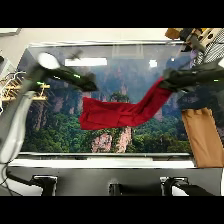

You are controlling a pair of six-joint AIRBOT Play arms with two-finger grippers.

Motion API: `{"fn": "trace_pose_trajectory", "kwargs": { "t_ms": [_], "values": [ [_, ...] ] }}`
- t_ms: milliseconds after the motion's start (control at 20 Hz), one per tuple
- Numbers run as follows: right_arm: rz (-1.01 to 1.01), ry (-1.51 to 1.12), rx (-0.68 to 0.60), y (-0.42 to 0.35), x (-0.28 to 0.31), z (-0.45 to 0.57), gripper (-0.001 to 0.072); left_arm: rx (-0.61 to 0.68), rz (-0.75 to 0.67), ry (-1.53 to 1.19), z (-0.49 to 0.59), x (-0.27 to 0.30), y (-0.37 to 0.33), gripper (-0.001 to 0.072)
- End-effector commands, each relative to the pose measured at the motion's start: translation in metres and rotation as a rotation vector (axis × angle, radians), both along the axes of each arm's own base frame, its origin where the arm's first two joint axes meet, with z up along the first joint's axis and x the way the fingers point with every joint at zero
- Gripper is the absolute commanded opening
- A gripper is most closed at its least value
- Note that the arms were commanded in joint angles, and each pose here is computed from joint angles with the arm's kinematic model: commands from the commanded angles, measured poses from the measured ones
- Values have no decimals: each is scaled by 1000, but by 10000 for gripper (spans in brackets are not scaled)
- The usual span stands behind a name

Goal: Fold the clothes and pants, and hang the long-sleeved shirts on hangers.

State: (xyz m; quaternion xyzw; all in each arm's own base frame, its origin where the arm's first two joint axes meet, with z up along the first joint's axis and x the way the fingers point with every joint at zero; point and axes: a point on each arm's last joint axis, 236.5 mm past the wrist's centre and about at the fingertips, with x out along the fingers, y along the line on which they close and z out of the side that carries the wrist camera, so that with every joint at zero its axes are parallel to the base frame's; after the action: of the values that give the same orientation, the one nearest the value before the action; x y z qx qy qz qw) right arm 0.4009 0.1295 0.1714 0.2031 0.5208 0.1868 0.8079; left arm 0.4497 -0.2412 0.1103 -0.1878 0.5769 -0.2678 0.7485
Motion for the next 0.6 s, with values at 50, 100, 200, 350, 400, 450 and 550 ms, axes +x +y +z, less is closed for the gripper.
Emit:
{"fn": "trace_pose_trajectory", "kwargs": {
  "t_ms": [50,100,200,350,400,450,550],
  "values": [
    [106,-7,66,109,-2,-14,27,194,194,-47,61,-27,149,13],
    [136,17,65,134,-6,-28,27,211,244,-54,70,-33,174,13],
    [180,62,66,176,-11,-59,27,216,337,-87,88,-38,210,13],
    [182,102,85,224,-9,-103,27,222,432,-112,102,-44,247,14],
    [179,105,102,237,-7,-113,27,223,453,-113,104,-45,254,14],
    [174,113,123,249,-6,-120,27,223,466,-113,104,-45,260,14],
    [159,127,170,268,-5,-131,27,224,477,-111,104,-45,264,13]
  ]
}}
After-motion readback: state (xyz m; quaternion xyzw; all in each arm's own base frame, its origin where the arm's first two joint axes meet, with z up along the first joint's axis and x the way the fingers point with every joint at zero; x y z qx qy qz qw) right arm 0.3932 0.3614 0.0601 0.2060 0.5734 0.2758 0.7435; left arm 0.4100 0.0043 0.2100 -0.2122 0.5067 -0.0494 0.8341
